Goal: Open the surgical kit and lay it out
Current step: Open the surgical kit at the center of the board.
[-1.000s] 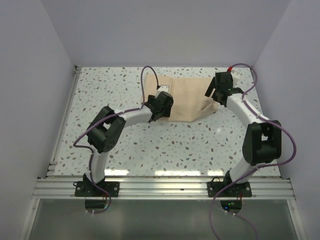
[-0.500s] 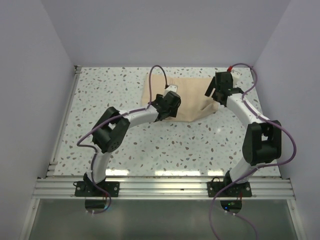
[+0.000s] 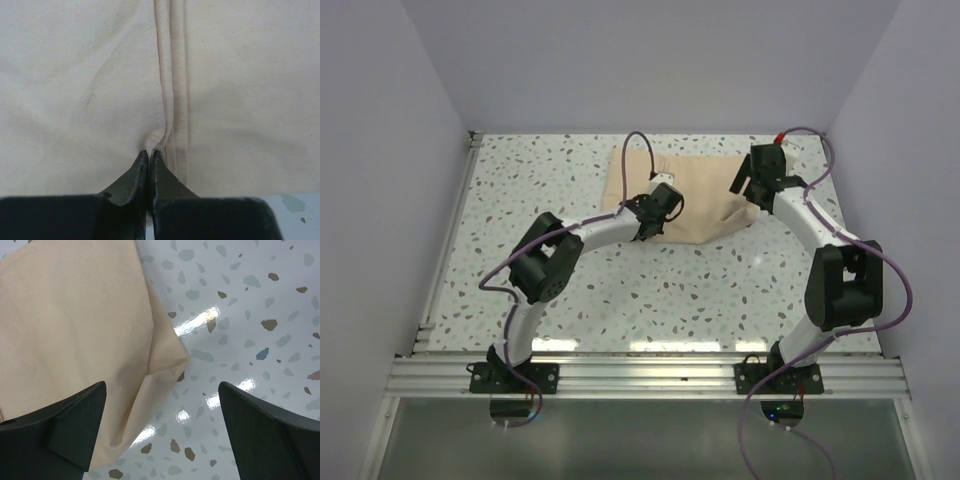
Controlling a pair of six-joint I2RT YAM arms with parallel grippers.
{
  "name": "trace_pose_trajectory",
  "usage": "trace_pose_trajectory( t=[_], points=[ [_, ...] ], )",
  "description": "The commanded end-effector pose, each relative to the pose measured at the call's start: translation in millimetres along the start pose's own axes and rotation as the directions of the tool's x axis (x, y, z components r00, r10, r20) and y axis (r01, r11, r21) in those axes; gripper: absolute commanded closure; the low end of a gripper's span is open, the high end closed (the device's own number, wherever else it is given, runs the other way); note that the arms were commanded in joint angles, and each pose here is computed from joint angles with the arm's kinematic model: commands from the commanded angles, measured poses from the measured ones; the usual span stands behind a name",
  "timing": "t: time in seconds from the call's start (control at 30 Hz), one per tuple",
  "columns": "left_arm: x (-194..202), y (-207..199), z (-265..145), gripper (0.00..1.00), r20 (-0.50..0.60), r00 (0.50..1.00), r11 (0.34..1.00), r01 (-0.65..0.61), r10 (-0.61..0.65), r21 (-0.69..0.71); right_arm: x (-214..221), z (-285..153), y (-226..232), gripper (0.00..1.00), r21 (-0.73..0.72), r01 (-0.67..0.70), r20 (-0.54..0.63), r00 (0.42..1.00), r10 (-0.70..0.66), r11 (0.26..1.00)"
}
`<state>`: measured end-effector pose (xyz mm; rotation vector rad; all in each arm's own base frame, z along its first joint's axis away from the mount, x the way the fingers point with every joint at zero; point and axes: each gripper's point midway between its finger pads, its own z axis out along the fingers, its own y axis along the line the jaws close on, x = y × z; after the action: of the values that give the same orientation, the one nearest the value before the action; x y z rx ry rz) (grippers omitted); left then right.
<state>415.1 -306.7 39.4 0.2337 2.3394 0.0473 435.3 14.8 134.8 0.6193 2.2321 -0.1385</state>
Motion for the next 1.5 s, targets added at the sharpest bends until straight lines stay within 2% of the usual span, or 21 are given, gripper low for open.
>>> trace_pose_trajectory(
  t=[0.0,0.1,0.17,0.2,0.23,0.3,0.33,0.37,0.4,0.47,0.5,0.53,0.6,0.73,0.87,1.1,1.27,1.37,1.4,1.47],
  points=[
    [-29.7,15.7,-22.1,1.0,0.049,0.998,0.999,0.049,-0.048,-0.023,-7.2,-0.7,7.2,0.02,-0.032,-0.001,0.026,1.0,0.001,0.999],
    [-67.3,43.2,-60.3,1.0,0.149,0.975,0.986,0.162,-0.165,0.03,-8.0,2.0,10.9,0.02,-0.045,0.002,0.023,1.0,-0.001,0.999],
    [-90.7,81.6,-90.2,1.0,0.229,0.941,0.968,0.249,-0.251,0.036,-9.1,4.0,16.2,0.02,-0.062,0.003,0.023,1.0,-0.002,0.998],
    [-94.7,97.5,-98.3,1.0,0.25,0.928,0.96,0.279,-0.276,0.027,-8.9,3.8,20.6,0.01,-0.082,0.004,0.016,1.0,-0.002,0.997],
    [-98.9,130.1,-111.2,1.0,0.287,0.899,0.94,0.342,-0.33,0.011,-9.8,4.5,23.6,0.02,-0.095,0.005,0.016,1.0,-0.003,0.995],
    [-88.1,165.6,-122.9,1.0,0.314,0.872,0.917,0.399,-0.375,-0.015,-9.6,6.4,33.6,0.02,-0.131,0.006,0.001,1.0,-0.006,0.991],
    [-84.5,192.6,-120.6,0.93,0.332,0.848,0.89,0.453,-0.413,-0.048,-9.5,6.6,38.5,0.01,-0.147,0.009,-0.003,1.0,-0.01,0.989],
    [-76.9,205.6,-119.2,0.68,0.335,0.838,0.877,0.477,-0.431,-0.063,-11.5,8.6,43.5,0.01,-0.161,0.011,-0.005,1.0,-0.012,0.987],
    [-68.9,215.4,-116.8,0.49,0.336,0.829,0.865,0.496,-0.447,-0.074,-12.3,9.7,47.1,0.02,-0.173,0.013,-0.008,1.0,-0.015,0.985],
    [-41.2,238.1,-103.5,0.22,0.317,0.811,0.832,0.545,-0.491,-0.105,-18.8,9.6,56.0,0.02,-0.19,0.013,0.001,1.0,-0.013,0.982],
    [-19.4,242.6,-92.0,0.17,0.277,0.82,0.825,0.55,-0.502,-0.133,-14.7,15.5,58.5,0.02,-0.187,0.018,-0.015,1.0,-0.021,0.982],
    [-12.3,252.4,-84.5,0.12,0.271,0.803,0.803,0.579,-0.53,-0.144,-15.7,18.0,59.7,0.01,-0.185,0.018,-0.019,1.0,-0.022,0.982],
    [8.9,249.6,-65.3,0.06,0.202,0.813,0.804,0.576,-0.546,-0.147,-21.0,25.6,62.8,0.02,-0.17,0.026,-0.02,0.999,-0.03,0.985],
    [25.7,246.7,-46.8,0.05,0.147,0.82,0.806,0.572,-0.553,-0.153,-29.5,43.0,66.2,0.01,-0.122,0.06,-0.012,0.998,-0.062,0.991],
    [25.5,244.7,-44.6,0.07,0.144,0.832,0.822,0.553,-0.536,-0.136,-46.8,64.8,68.1,0.02,-0.046,0.099,0.012,0.995,-0.099,0.994],
    [28.6,247.5,-45.4,0.08,0.147,0.849,0.838,0.526,-0.508,-0.147,-31.1,99.8,45.7,0.02,0.096,0.127,-0.044,0.991,-0.124,0.987],
    [28.4,243.3,-42.5,0.1,0.14,0.85,0.843,0.524,-0.508,-0.125,-16.5,119.2,34.1,0.03,0.09,0.114,-0.102,0.989,-0.104,0.989],
    [27.9,241.8,-41.3,0.11,0.138,0.851,0.844,0.523,-0.507,-0.118,-11.3,127.4,34.0,0.12,0.065,0.103,-0.122,0.988,-0.095,0.993],
    [28.4,241.7,-41.0,0.12,0.136,0.851,0.844,0.522,-0.507,-0.119,-8.1,131.4,36.1,0.2,0.056,0.104,-0.127,0.987,-0.096,0.993],
    [28.4,241.6,-41.1,0.12,0.134,0.852,0.846,0.521,-0.506,-0.118,-5.5,133.6,41.4,0.26,0.032,0.102,-0.14,0.985,-0.096,0.994]
  ],
)
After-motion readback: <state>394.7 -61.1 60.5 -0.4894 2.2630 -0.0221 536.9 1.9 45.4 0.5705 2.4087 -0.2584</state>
